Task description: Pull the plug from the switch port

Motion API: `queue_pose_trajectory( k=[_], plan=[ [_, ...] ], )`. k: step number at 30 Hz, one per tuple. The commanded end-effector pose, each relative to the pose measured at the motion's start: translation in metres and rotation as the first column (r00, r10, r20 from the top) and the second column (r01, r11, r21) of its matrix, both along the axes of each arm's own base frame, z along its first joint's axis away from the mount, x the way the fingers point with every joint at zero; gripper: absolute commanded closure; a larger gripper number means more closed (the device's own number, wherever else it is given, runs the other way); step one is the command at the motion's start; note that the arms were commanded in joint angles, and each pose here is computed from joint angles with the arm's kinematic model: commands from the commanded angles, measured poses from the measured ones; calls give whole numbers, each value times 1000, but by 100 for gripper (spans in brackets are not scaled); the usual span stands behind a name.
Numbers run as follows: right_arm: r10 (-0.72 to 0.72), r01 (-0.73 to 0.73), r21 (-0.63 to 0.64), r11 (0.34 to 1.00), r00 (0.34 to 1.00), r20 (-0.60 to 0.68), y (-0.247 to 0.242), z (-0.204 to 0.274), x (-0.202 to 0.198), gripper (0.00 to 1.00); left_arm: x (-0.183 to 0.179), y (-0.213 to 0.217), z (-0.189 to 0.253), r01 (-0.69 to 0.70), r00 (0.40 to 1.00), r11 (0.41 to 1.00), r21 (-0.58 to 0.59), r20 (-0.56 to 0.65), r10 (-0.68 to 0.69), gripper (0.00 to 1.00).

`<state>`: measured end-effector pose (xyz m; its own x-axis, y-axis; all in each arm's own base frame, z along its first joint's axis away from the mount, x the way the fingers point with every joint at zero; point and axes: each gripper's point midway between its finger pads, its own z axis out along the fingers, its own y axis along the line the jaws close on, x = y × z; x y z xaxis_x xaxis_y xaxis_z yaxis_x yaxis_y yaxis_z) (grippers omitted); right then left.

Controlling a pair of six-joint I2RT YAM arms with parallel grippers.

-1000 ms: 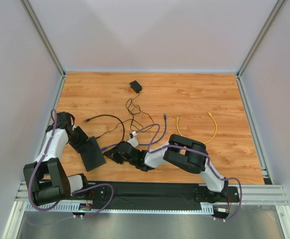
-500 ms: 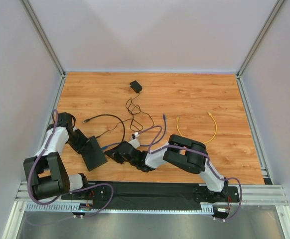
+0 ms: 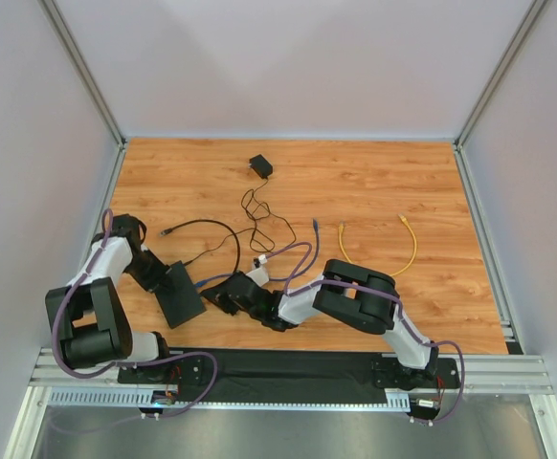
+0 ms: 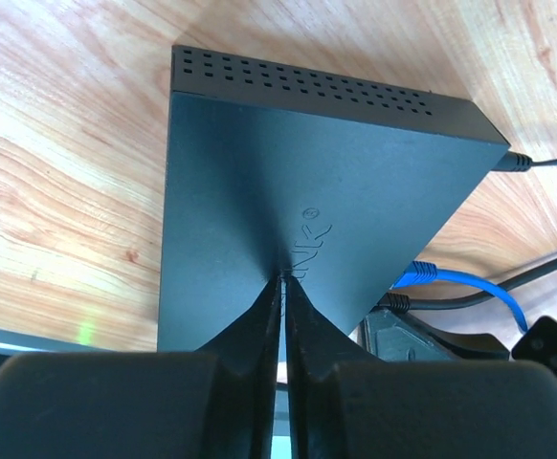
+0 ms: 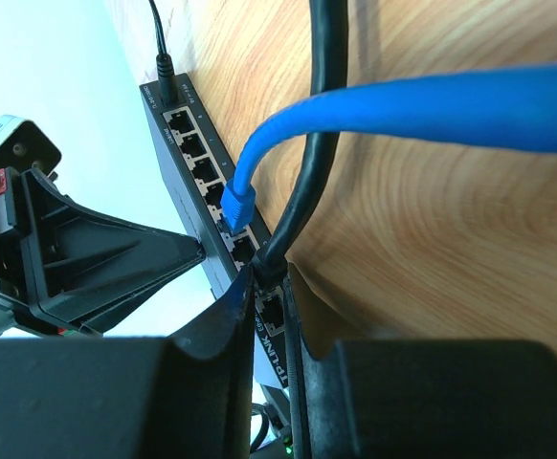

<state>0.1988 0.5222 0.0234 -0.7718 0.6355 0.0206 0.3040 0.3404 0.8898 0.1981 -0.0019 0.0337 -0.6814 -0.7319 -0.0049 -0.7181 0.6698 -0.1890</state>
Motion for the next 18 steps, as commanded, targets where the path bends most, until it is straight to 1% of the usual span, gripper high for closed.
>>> queue_pose_trajectory(
  k=[1, 2, 4, 9, 10, 14, 18],
  plan=[
    [-66, 69, -77, 995, 997, 43, -13, -14, 14, 100, -7, 17, -14, -16, 998, 996, 87, -65, 22, 91],
    [-68, 71, -75, 995, 997, 44, -13, -13, 15, 100, -7, 19, -15, -17, 997, 995, 94, -75, 24, 97],
    [-69, 72, -74, 995, 997, 39, -13, -14, 15, 100, -10, 22, -18, -19, 995, 993, 114, -92, 30, 100],
    [-85, 85, -81, 993, 996, 8, -14, -16, 14, 100, -15, 29, -23, -23, 991, 988, 153, -130, 43, 100],
    [-88, 87, -117, 989, 996, 2, -18, -21, 14, 100, -16, 31, -24, -23, 989, 986, 163, -140, 46, 100],
    [-66, 73, -151, 986, 997, 49, -17, -11, 15, 100, -18, 35, -26, -22, 985, 982, 185, -163, 53, 100],
    [-52, 64, -174, 983, 996, 70, -26, -17, 11, 100, -22, 38, -28, -20, 981, 979, 205, -184, 59, 100]
  ],
)
